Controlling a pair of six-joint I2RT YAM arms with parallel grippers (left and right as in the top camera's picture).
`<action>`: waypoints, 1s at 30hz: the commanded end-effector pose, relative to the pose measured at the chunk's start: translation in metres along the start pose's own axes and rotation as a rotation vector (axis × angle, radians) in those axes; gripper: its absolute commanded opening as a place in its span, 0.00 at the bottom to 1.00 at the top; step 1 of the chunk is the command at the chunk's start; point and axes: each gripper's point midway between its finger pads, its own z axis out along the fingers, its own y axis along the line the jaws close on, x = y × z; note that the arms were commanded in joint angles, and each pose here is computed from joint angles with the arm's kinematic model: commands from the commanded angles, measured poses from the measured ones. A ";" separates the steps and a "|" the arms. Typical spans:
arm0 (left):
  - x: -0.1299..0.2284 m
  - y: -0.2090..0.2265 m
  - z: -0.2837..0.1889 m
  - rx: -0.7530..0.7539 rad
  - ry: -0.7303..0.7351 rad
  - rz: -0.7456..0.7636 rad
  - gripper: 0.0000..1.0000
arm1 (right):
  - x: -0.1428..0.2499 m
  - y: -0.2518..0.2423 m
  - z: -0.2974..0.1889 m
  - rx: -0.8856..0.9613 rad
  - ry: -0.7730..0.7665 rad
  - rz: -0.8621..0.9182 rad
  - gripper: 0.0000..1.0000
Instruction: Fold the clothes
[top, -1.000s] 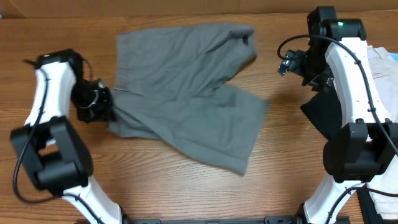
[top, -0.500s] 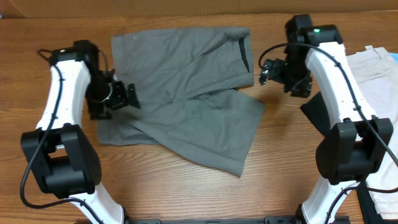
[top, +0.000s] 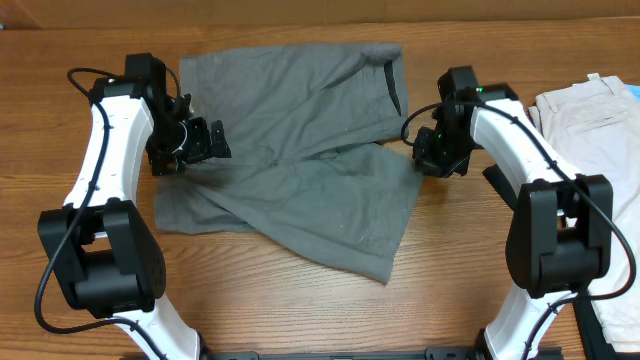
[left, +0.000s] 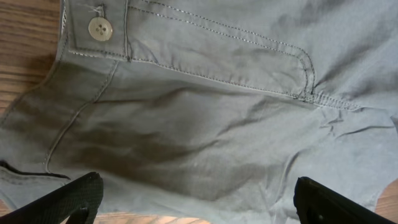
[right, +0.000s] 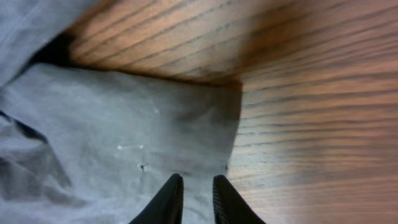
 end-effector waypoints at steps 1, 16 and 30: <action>0.001 -0.001 0.000 0.006 -0.001 -0.005 1.00 | 0.007 0.001 0.004 -0.041 0.005 0.003 0.19; -0.002 -0.002 0.000 0.007 -0.011 -0.002 1.00 | 0.004 -0.020 0.068 0.004 0.029 0.009 0.04; -0.004 -0.003 0.000 0.014 -0.019 0.001 1.00 | -0.035 -0.117 0.045 0.176 -0.021 0.242 0.04</action>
